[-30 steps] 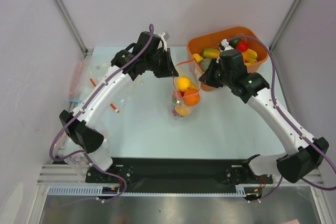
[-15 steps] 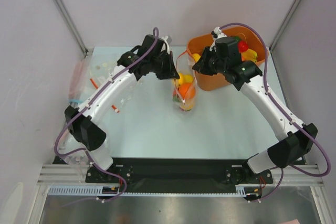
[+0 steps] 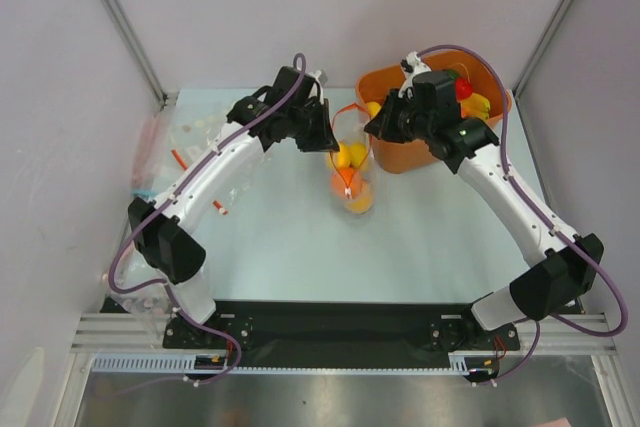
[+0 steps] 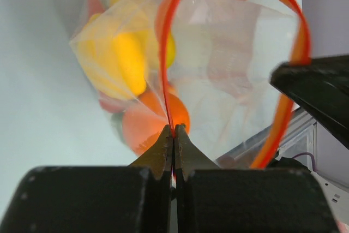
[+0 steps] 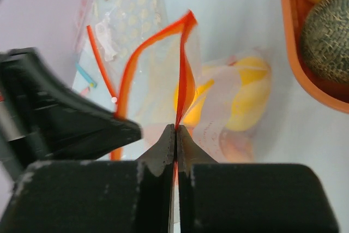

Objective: Place the food in the zip-top bag and seal the zipper
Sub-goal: Adjust the zipper food storage bag at the center of the board, then pick up the fake fruit from the bin.

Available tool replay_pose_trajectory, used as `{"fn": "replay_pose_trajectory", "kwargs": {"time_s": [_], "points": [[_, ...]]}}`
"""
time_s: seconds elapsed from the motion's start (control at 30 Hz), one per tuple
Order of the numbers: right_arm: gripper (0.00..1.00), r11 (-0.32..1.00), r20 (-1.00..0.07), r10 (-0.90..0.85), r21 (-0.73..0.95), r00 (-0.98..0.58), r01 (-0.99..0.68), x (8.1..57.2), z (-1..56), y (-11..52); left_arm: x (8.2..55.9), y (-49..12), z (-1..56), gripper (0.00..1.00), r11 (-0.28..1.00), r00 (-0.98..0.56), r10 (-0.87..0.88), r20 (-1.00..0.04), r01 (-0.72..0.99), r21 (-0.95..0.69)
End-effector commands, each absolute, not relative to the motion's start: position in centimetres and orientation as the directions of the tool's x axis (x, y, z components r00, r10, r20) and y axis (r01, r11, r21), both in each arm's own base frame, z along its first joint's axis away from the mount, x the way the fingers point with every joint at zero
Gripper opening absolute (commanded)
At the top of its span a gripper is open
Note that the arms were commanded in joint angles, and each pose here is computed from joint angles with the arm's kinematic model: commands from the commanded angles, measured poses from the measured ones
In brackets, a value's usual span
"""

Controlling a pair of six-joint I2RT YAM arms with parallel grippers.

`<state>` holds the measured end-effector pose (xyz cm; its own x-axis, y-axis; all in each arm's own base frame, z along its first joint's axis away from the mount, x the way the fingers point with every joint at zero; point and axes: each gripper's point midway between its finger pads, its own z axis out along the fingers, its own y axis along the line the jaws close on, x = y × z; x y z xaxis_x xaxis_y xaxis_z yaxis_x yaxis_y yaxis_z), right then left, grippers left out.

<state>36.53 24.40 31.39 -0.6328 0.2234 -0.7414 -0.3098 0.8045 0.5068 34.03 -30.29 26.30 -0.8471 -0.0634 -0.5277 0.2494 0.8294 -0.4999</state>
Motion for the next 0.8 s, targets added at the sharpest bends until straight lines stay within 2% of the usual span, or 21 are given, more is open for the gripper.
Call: {"fn": "replay_pose_trajectory", "kwargs": {"time_s": [0.0,0.17,0.33,0.5,0.77], "points": [[0.00,0.790,-0.718,0.265,0.545,-0.643,-0.282,36.6,30.6,23.7,34.0,-29.9,30.5,0.00,0.795,-0.781,-0.096,-0.617,0.313,-0.520],[0.02,0.800,-0.720,0.282,0.542,-0.634,-0.259,37.2,30.6,22.5,34.1,-30.0,30.0,0.00,0.797,-0.788,-0.086,-0.609,0.313,-0.517],[0.47,0.799,-0.703,0.273,0.546,-0.657,-0.252,37.6,30.2,21.7,34.5,-30.1,31.1,0.00,0.791,-0.764,-0.104,-0.637,0.325,-0.519],[0.67,0.799,-0.705,0.291,0.551,-0.647,-0.240,38.0,31.0,19.8,34.5,-30.4,30.1,0.00,0.779,-0.798,-0.100,-0.594,0.308,-0.546],[0.71,0.815,-0.726,0.342,0.545,-0.596,-0.196,39.8,32.7,15.4,34.9,-30.3,29.8,0.00,0.781,-0.796,-0.110,-0.595,0.301,-0.547]]}}
